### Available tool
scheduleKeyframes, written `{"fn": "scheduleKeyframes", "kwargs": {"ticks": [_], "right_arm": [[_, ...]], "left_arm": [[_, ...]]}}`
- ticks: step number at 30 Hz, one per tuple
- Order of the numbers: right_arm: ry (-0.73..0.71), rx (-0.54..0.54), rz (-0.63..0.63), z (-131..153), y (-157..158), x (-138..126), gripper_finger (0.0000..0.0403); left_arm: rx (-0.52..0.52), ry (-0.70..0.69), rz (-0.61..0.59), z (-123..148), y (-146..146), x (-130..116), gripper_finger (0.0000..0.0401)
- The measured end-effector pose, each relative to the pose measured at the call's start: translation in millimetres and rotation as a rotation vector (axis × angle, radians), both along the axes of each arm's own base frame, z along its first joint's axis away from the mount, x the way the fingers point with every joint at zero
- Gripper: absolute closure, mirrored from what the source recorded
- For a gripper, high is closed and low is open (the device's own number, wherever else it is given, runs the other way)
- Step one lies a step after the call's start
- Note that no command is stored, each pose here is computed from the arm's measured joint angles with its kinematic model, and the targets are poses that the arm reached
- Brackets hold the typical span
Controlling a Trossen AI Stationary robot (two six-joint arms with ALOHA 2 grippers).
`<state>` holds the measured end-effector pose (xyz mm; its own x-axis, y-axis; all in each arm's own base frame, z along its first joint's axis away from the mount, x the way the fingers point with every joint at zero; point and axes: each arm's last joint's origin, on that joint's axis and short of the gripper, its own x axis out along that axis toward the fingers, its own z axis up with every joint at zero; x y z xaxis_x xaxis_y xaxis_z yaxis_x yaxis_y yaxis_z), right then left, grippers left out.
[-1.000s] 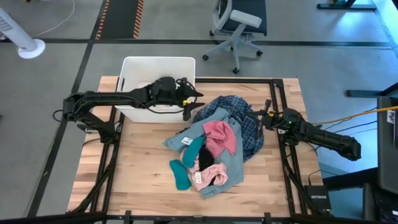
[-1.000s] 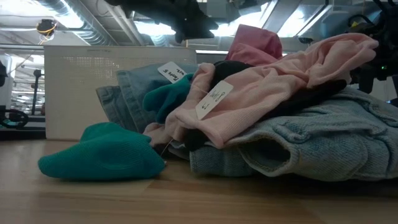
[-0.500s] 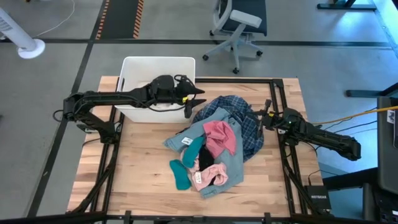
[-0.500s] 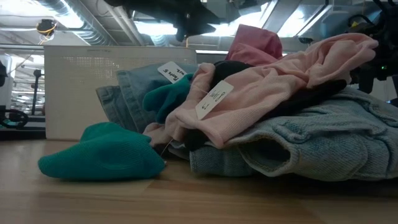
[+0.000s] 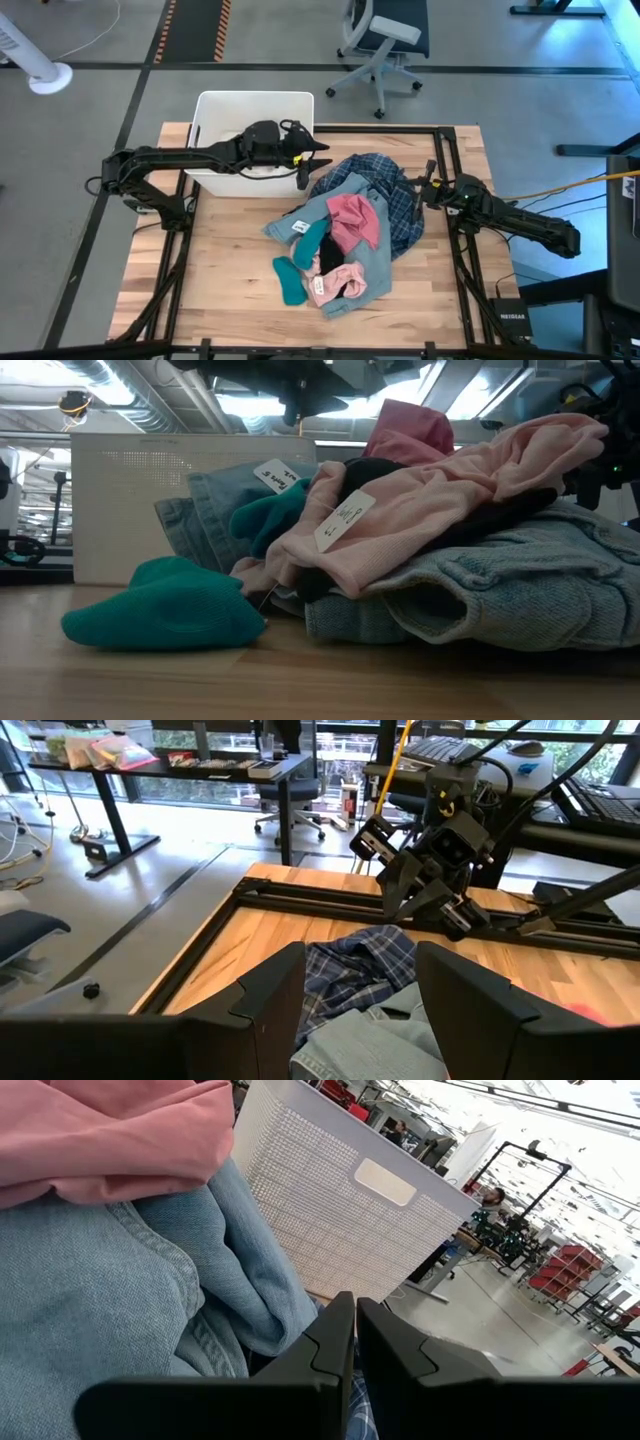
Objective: Sort clothes
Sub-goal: Put the pink underwear into the white laundry bin
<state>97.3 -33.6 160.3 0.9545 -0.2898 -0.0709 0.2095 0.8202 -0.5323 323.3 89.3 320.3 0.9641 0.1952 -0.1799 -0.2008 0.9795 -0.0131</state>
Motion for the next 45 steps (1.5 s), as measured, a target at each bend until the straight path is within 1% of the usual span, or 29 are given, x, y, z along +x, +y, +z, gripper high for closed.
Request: {"fn": "scheduleKeyframes", "kwargs": {"ticks": [22,26,32,35,37,40,42,45], "right_arm": [[0.000,0.000,0.000,0,0,0,0.0368],[0.000,0.000,0.000,0,0,0,0.0368],[0.000,0.000,0.000,0,0,0,0.0368],[0.000,0.000,0.000,0,0,0,0.0368],[0.000,0.000,0.000,0,0,0,0.0368],[0.000,0.000,0.000,0,0,0,0.0368],[0.000,0.000,0.000,0,0,0,0.0368],[0.000,0.000,0.000,0,0,0,0.0368]], "left_arm": [[-0.003,0.010,0.000,-1,0,0,0.0215],[-0.011,0.076,-0.002,-7,0,-2,0.0215],[0.007,0.273,-0.001,-24,-2,-8,0.0215],[0.005,0.323,0.010,-28,-2,-10,0.0215],[-0.006,0.337,-0.008,-28,-3,-11,0.0215],[-0.024,0.341,-0.078,-29,-8,-11,0.0215],[-0.014,0.342,-0.111,-29,-15,-9,0.0215],[0.027,0.347,-0.171,-29,-26,-7,0.0215]]}}
